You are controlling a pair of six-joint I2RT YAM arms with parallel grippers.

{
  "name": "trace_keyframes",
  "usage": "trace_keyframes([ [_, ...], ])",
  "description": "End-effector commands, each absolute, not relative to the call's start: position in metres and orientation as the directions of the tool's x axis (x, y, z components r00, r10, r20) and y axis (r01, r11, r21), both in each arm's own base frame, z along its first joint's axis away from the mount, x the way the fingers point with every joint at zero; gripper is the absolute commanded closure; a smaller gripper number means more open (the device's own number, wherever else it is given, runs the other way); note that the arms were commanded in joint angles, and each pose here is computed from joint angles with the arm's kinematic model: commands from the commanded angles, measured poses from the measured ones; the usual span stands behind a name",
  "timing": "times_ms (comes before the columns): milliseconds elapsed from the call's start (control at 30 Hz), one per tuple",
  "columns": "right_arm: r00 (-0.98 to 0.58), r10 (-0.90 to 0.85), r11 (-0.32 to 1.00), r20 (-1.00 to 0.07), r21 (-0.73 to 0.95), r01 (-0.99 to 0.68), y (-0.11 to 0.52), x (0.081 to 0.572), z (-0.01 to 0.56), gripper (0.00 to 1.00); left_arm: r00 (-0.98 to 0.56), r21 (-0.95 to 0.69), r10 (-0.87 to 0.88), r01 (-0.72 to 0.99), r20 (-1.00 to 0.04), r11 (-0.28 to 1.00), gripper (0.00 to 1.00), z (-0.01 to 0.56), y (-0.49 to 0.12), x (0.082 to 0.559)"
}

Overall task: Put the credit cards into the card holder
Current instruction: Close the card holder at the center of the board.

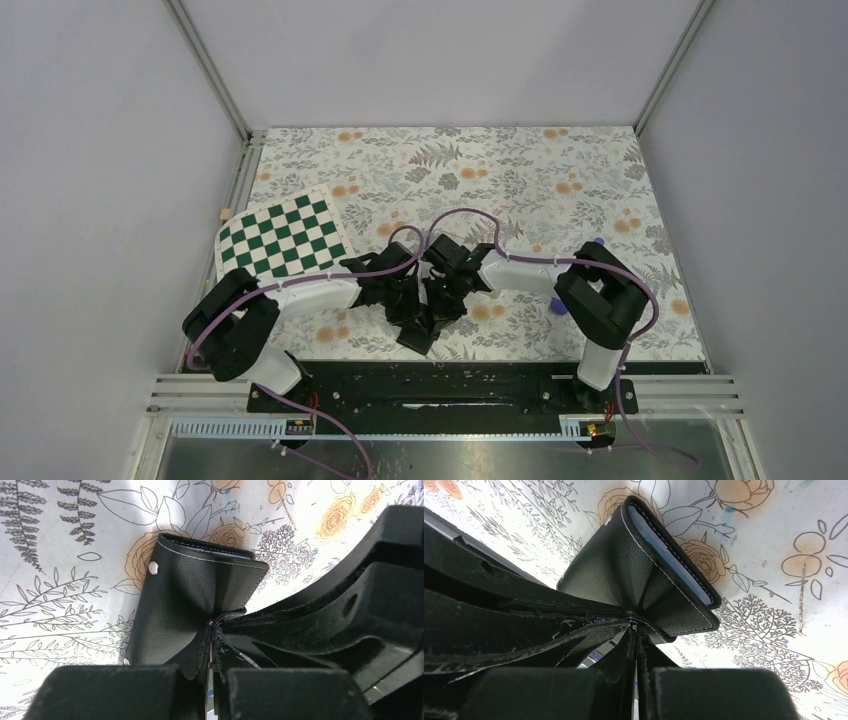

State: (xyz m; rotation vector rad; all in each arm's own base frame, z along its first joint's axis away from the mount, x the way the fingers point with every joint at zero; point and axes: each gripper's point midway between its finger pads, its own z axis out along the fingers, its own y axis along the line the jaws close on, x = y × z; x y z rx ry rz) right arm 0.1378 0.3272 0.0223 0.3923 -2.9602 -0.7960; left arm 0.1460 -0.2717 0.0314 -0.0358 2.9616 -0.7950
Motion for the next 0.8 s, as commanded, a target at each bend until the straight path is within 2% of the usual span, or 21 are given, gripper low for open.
trace_keyframes([
  [0,-0.964,-0.266,0.922,0.007,0.294,-0.252,0.302,0.130,-0.021,1.00,-0.991,-0.300,-0.117,-0.091,-0.070,0.950,1.00,-0.004,-0.232,0.147],
  [133,-0.966,-0.256,0.937,0.014,0.248,-0.245,0.298,0.129,-0.027,1.00,-0.989,-0.296,-0.126,-0.100,-0.071,0.950,1.00,-0.003,-0.232,0.148],
  [433,-0.969,-0.246,0.939,0.015,0.252,-0.234,0.301,0.130,-0.034,1.00,-0.990,-0.304,-0.084,-0.044,-0.117,0.952,1.00,0.005,-0.228,0.151],
  [600,-0.969,-0.247,0.936,0.024,0.264,-0.232,0.304,0.128,-0.036,1.00,-0.990,-0.254,-0.006,0.030,-0.139,0.967,0.90,0.013,-0.228,0.157],
  [767,-0.968,-0.250,0.928,0.020,0.289,-0.234,0.309,0.129,-0.034,1.00,-0.982,-0.208,0.051,0.089,-0.181,0.974,0.88,0.022,-0.227,0.165],
])
